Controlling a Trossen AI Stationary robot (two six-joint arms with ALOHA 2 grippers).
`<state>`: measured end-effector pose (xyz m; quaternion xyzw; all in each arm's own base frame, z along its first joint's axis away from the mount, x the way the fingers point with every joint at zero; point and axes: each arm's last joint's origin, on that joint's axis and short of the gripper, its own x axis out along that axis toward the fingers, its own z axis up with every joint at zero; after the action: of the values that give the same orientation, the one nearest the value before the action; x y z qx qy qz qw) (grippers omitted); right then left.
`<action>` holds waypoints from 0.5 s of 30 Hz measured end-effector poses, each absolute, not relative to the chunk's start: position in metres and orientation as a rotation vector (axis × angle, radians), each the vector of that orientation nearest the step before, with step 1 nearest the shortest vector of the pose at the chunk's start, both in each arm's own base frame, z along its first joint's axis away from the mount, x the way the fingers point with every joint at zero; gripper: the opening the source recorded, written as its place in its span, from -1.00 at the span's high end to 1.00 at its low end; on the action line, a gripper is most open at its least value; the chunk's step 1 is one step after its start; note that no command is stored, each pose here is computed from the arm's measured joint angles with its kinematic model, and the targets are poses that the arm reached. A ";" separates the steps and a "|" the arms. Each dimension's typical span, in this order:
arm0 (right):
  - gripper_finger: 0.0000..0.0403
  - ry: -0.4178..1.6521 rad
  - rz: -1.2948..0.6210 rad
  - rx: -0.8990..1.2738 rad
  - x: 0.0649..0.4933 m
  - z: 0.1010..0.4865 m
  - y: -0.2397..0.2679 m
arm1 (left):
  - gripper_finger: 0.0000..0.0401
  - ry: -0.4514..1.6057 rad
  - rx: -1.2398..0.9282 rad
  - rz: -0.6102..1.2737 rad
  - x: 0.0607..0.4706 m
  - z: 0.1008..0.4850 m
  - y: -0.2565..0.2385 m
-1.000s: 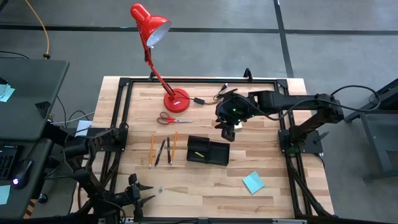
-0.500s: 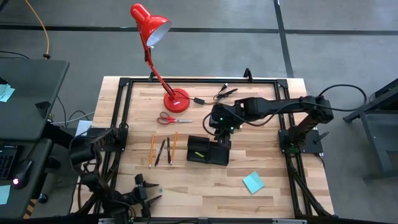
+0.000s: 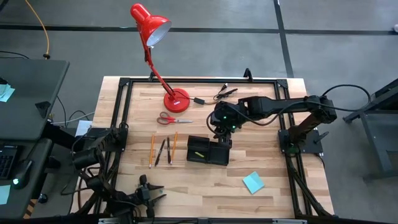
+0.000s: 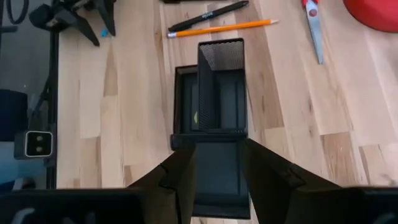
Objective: Pick and place office supplies into organizer
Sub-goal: Put the blue binder clip into the black desk organizer
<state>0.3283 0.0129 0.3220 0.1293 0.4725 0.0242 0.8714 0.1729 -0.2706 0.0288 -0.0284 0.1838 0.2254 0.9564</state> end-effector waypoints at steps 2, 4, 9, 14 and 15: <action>0.40 0.988 0.057 0.275 0.328 0.322 0.013 | 0.26 0.382 -0.046 0.448 0.174 0.029 -0.272; 0.40 0.988 0.057 0.273 0.328 0.322 0.013 | 0.31 0.386 -0.044 0.447 0.174 0.029 -0.272; 0.40 0.975 0.056 0.263 0.329 0.323 0.012 | 0.51 0.400 -0.029 0.439 0.174 0.029 -0.273; 0.40 0.974 0.055 0.263 0.329 0.323 0.012 | 0.79 0.404 -0.017 0.431 0.174 0.029 -0.273; 0.40 0.974 0.056 0.263 0.329 0.323 0.012 | 0.80 0.405 -0.014 0.431 0.174 0.029 -0.273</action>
<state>0.3294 0.0123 0.3227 0.1258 0.4664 0.0266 0.8752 0.1741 -0.2734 0.0287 -0.0069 0.1995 0.2123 0.9566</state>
